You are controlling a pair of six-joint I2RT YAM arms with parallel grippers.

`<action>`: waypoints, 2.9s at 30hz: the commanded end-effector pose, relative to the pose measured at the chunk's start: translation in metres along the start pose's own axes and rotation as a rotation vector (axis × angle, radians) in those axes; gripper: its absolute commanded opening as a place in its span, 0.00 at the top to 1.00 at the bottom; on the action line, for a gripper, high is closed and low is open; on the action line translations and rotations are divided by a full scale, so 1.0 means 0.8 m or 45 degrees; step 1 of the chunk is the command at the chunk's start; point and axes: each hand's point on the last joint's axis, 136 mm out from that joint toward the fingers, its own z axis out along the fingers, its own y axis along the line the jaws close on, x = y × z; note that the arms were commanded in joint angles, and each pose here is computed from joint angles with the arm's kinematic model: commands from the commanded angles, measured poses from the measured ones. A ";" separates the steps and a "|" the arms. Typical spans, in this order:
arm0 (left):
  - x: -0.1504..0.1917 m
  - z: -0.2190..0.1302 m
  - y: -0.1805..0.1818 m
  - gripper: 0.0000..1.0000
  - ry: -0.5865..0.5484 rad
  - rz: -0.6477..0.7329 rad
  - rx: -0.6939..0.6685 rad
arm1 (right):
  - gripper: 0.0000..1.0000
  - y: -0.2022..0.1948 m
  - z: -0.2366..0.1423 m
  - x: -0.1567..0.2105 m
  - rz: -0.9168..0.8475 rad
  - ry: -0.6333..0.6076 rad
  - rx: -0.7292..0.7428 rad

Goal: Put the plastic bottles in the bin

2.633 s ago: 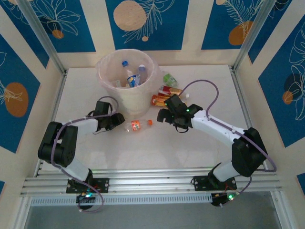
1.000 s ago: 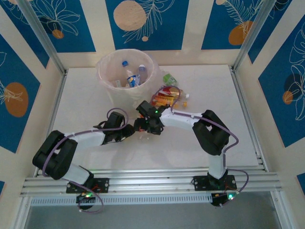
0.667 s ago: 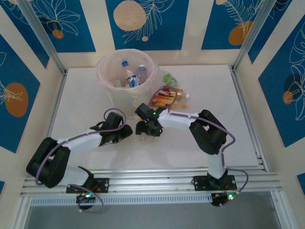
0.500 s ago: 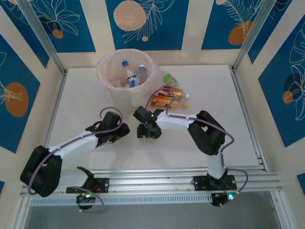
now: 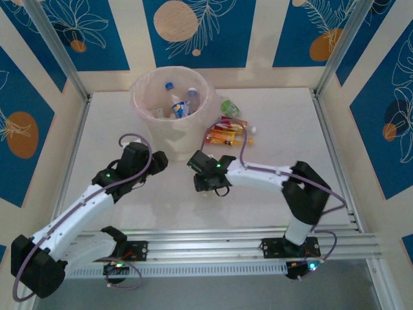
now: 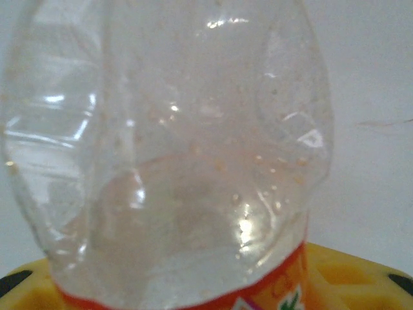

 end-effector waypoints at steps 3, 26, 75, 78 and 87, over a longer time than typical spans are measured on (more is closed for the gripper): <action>-0.043 -0.053 -0.064 0.23 -0.107 0.143 0.262 | 0.53 0.012 -0.077 -0.042 -0.141 -0.339 -0.090; -0.100 -0.144 -0.304 0.17 -0.029 0.527 1.225 | 0.54 0.036 -0.266 -0.102 -0.292 -1.048 -0.373; -0.058 -0.143 -0.327 0.89 0.112 0.642 1.359 | 0.48 0.029 -0.273 -0.132 -0.198 -1.045 -0.399; -0.072 -0.147 -0.327 0.94 0.047 0.656 1.317 | 0.31 0.025 -0.273 -0.132 -0.187 -1.035 -0.389; -0.159 -0.164 -0.323 1.00 -0.224 0.737 1.036 | 0.01 0.009 -0.288 -0.133 -0.128 -1.014 -0.403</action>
